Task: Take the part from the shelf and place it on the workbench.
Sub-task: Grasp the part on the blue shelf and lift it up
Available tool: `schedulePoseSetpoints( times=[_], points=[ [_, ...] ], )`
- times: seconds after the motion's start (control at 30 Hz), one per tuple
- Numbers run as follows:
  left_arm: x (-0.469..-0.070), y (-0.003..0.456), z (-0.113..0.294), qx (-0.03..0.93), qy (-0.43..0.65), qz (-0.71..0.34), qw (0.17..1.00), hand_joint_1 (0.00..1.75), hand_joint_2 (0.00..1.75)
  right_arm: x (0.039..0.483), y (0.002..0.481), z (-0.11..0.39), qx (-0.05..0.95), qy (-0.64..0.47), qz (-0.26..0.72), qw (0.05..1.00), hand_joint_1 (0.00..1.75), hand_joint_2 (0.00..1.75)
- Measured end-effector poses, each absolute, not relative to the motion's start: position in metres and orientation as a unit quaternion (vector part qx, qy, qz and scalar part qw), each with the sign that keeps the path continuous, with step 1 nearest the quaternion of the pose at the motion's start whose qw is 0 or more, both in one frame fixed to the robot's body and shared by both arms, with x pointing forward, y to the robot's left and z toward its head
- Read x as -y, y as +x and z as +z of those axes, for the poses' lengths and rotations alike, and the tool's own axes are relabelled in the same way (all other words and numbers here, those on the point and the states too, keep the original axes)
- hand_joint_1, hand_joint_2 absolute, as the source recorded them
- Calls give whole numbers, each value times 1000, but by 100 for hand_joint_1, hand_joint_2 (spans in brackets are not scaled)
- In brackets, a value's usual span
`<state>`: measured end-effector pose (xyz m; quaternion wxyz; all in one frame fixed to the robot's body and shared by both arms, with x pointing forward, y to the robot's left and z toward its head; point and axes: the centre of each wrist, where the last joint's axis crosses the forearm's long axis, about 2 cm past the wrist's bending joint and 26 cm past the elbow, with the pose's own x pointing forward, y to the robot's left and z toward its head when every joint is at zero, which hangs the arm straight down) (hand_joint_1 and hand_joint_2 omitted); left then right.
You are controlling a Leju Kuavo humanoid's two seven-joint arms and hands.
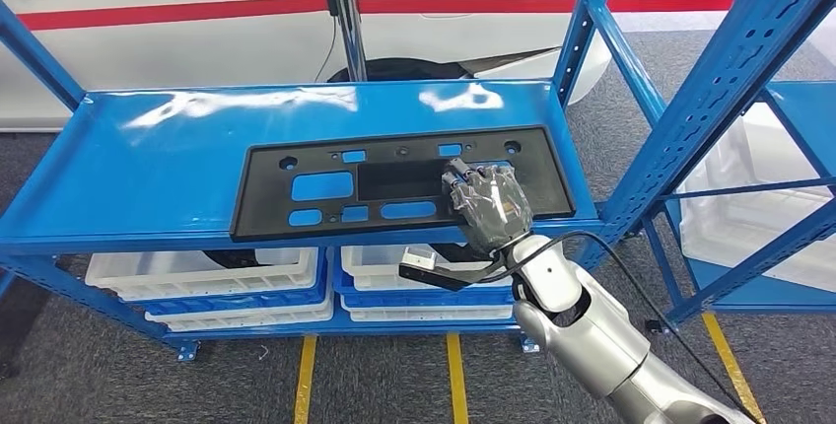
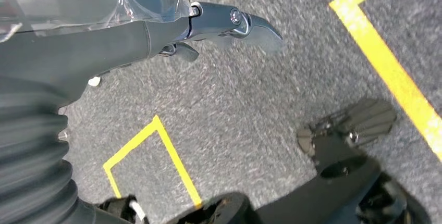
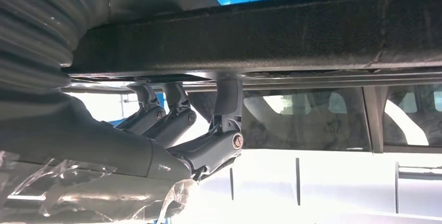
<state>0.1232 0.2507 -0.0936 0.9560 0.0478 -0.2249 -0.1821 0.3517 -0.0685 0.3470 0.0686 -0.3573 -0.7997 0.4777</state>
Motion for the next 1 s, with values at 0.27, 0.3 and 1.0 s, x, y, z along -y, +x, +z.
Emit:
schedulePoseSetpoints(
  times=[0.27,0.3,1.0],
  points=[
    [-249,124,-93,224,46,-186,956,0,175,71,353,345,798,-355,481,73,175,175],
    [-249,124,-93,225,45,-186,955,0,175,70,353,346,798,-355,481,72,175,175],
    [-248,131,-91,231,48,-193,952,0,175,72,354,347,798,-355,481,75,175,175]
  ],
)
